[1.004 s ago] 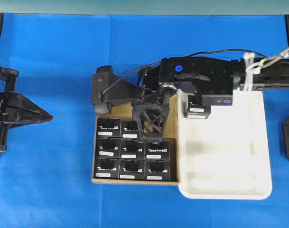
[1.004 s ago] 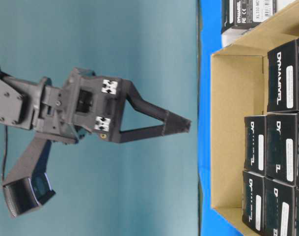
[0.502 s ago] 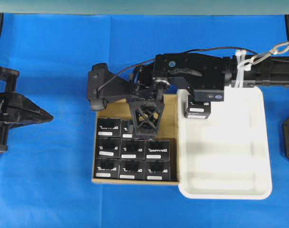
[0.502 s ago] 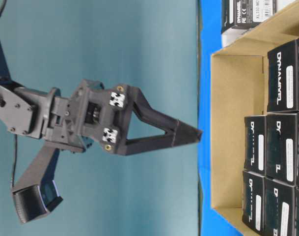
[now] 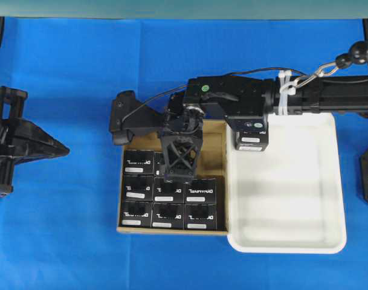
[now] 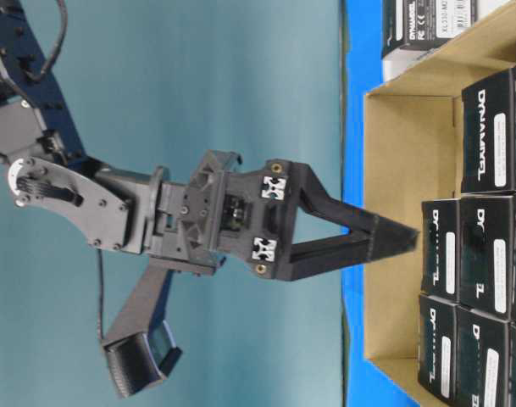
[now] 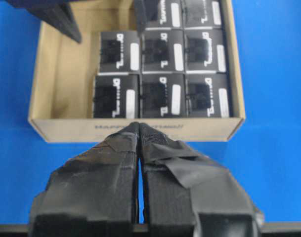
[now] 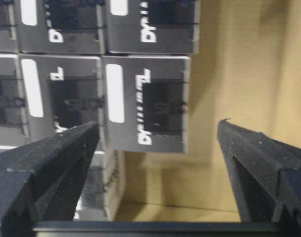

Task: Pick the box from inside the cardboard box.
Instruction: 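Lower the open right gripper around the top-right black servo box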

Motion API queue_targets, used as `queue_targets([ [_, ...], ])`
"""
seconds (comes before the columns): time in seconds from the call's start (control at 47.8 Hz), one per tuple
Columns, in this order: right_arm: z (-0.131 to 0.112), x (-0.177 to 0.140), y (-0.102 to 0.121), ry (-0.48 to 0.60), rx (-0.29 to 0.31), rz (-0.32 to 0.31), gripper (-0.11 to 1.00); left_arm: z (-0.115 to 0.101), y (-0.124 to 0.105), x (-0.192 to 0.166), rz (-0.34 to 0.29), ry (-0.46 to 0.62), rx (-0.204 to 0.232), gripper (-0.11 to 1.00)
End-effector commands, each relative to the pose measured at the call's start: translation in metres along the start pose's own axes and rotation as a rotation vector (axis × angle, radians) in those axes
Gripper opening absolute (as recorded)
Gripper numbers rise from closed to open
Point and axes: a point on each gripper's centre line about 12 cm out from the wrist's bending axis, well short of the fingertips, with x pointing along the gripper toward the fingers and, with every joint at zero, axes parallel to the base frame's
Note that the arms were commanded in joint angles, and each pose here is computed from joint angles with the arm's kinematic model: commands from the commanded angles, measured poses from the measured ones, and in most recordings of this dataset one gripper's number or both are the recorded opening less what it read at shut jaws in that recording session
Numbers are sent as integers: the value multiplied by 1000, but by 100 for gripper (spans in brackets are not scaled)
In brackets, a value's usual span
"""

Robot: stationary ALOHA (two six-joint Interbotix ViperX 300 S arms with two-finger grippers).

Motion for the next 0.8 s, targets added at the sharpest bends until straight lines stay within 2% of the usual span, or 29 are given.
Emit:
queue_targets([
  [0.0, -1, 6, 1, -5, 6, 8, 98, 9, 0, -2, 0, -23, 3, -1],
  [0.251, 3, 10, -6, -33, 18, -2, 98, 8, 0, -3, 1, -23, 3, -1],
  [0.774, 0, 25, -10, -9, 24, -3, 98, 8, 1, -3, 4, -26, 1, -1],
])
